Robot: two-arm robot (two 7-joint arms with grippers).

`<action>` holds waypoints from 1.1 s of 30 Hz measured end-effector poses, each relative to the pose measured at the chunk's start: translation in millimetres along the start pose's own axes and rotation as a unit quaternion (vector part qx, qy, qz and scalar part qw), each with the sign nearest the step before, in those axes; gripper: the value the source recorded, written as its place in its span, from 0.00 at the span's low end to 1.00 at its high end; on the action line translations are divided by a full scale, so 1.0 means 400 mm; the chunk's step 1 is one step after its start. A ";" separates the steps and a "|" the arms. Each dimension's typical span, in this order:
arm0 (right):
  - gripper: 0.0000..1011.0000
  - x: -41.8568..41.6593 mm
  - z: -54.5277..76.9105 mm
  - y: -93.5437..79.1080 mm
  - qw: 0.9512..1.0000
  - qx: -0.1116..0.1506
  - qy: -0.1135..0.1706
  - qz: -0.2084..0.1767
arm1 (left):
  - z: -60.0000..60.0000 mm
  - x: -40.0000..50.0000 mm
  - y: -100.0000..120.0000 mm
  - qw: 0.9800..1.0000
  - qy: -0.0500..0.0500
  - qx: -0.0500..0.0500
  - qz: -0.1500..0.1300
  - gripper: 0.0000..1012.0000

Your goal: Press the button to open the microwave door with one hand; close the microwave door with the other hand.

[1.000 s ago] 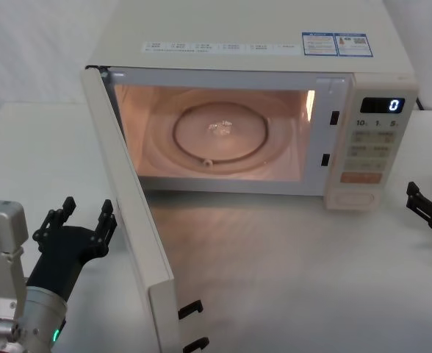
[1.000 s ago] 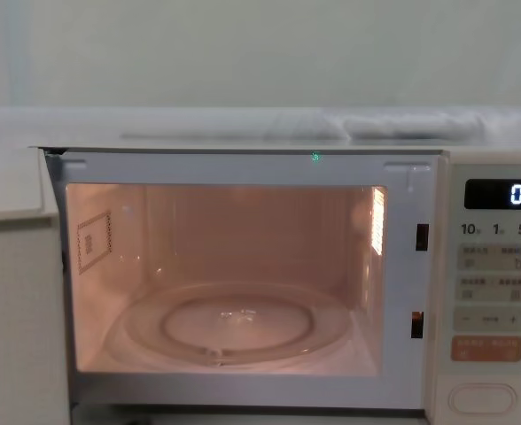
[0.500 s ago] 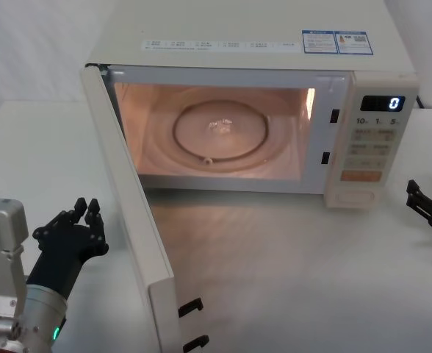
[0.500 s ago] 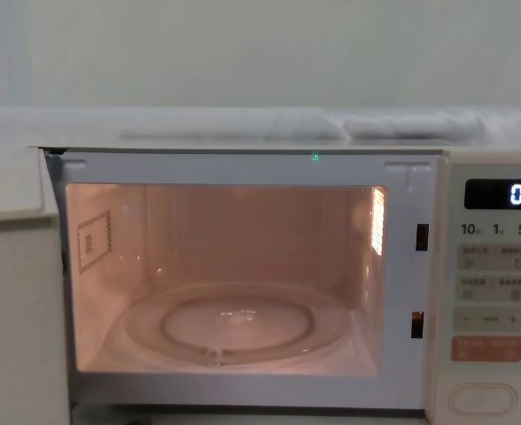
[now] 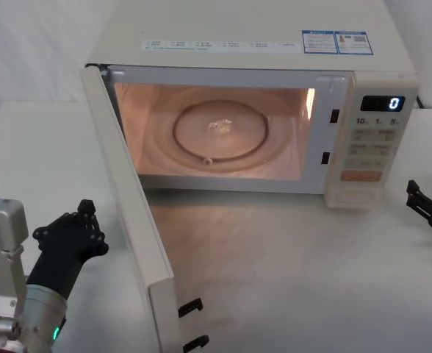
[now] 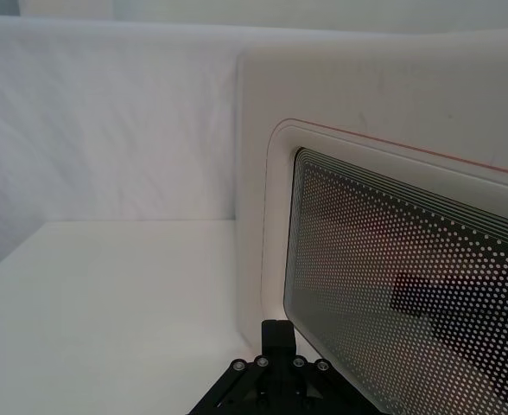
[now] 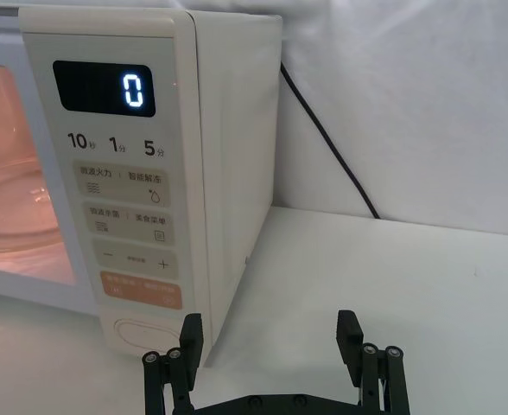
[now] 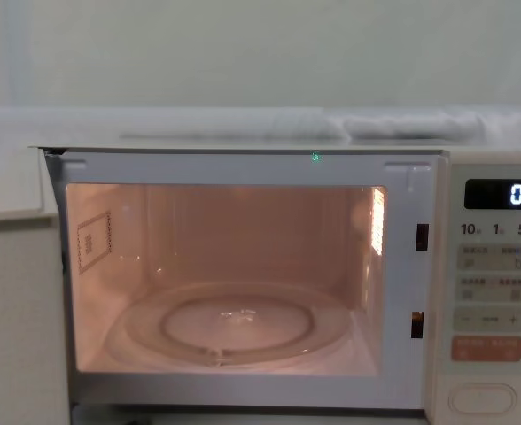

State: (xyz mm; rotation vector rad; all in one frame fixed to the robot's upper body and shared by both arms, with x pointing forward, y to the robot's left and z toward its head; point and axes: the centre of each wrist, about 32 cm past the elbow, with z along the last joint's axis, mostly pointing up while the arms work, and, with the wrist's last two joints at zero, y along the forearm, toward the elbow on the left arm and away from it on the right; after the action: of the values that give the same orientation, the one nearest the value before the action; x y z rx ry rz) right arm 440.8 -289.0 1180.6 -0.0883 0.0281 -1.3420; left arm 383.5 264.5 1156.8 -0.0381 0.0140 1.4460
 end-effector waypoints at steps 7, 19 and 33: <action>0.99 0.000 0.000 0.000 1.000 0.000 0.000 0.000 | 0.000 0.000 0.000 1.000 0.000 0.000 0.000 0.00; 0.99 0.000 0.000 0.000 1.000 0.000 0.000 0.000 | 0.053 0.066 0.057 0.999 -0.039 -0.022 -0.011 0.00; 0.99 0.000 0.000 0.000 1.000 0.000 0.000 0.000 | 0.144 0.122 0.113 0.997 -0.029 -0.054 -0.039 0.00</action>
State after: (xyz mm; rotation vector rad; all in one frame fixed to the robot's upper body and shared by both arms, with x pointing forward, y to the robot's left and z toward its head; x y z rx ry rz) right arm 440.7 -289.0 1180.6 -0.0884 0.0282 -1.3419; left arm 344.0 320.6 1211.8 -0.0839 -0.1127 1.3686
